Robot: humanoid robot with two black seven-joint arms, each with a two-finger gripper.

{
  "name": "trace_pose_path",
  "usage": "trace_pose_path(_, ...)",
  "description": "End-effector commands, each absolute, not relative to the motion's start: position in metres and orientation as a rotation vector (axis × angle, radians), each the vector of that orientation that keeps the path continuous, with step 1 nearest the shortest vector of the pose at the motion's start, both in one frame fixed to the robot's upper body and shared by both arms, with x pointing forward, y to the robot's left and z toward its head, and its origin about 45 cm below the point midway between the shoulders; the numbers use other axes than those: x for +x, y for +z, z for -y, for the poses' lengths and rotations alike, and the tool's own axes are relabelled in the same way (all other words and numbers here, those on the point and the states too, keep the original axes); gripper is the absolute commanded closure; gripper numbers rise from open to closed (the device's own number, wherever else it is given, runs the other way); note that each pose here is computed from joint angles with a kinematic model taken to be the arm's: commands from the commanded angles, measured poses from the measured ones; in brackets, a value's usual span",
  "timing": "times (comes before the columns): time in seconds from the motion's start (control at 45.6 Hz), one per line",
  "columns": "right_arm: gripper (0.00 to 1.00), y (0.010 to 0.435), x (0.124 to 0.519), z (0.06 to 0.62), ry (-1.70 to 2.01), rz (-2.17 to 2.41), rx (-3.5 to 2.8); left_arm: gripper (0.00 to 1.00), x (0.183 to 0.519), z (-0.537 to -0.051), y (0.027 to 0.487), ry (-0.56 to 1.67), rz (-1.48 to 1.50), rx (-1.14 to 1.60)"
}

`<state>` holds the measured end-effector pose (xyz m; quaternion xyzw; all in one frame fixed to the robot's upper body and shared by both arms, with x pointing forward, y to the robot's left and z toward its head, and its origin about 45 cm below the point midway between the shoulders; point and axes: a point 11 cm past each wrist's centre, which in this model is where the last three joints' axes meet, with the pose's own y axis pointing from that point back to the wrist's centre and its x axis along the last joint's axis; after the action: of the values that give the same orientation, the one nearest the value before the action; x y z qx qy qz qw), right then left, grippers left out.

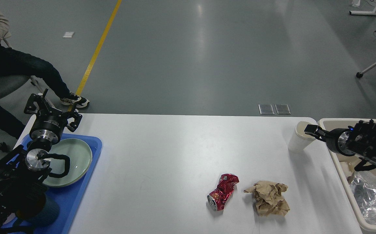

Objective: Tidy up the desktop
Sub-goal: 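Move the right gripper to the white paper cup and grasp it, then lift the paper cup with the right gripper and drop it into the bin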

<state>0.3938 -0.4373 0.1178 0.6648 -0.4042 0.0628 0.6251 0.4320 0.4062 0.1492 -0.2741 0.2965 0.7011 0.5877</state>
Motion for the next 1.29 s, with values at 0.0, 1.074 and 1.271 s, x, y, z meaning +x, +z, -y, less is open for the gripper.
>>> trace_pose_path(0.0,0.51,0.116,0.394,0.436,0.150,0.924,1.524,0.04,0.432,-0.406,0.149,1.634,-0.691,-0.639)
trace_pose_path(1.074,1.00,0.321,0.453,0.424,0.156,1.004,1.824,0.04,0.432,-0.406,0.149,1.634,-0.691,-0.639)
trace_pose_path(1.271,1.00,0.410,0.458,0.435,0.263,1.099,1.866,0.04,0.432,-0.406,0.149,1.634,-0.691,-0.639)
